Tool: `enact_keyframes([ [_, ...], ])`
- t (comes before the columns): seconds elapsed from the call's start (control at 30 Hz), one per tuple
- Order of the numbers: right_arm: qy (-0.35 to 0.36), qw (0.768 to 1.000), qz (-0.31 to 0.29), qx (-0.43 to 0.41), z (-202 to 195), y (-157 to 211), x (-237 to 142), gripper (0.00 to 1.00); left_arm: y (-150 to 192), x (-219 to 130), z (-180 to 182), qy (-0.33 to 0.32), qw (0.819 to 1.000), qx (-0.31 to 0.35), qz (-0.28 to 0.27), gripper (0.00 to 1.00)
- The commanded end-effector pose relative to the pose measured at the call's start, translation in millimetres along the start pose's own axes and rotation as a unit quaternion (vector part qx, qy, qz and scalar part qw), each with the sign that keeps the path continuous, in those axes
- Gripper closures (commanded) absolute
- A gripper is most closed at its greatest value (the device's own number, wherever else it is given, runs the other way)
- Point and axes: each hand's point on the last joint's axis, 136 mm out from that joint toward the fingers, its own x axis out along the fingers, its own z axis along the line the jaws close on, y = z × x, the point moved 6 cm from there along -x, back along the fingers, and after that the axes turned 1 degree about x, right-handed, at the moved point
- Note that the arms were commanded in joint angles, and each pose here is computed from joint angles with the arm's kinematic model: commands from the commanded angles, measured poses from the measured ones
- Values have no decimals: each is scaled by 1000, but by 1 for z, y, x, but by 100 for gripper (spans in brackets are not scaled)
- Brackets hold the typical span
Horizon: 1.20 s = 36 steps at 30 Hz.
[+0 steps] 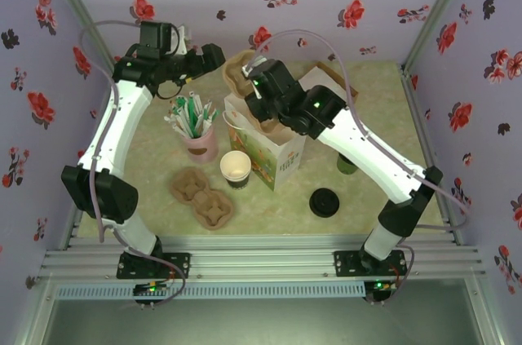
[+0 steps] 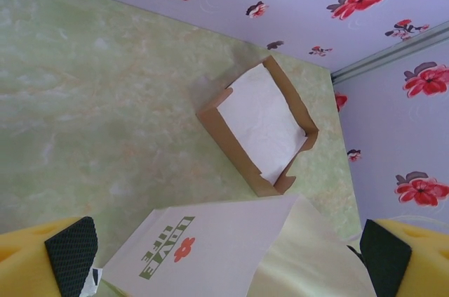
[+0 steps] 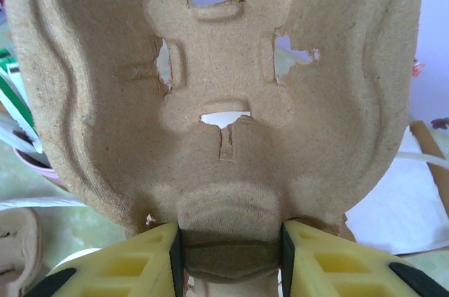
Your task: Pack the takeout coffee
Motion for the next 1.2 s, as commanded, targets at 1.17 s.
enact_keyframes([
  [1.17, -24, 998, -3, 64, -22, 9, 8, 63, 36, -50, -5, 2, 1000, 2, -22, 1],
])
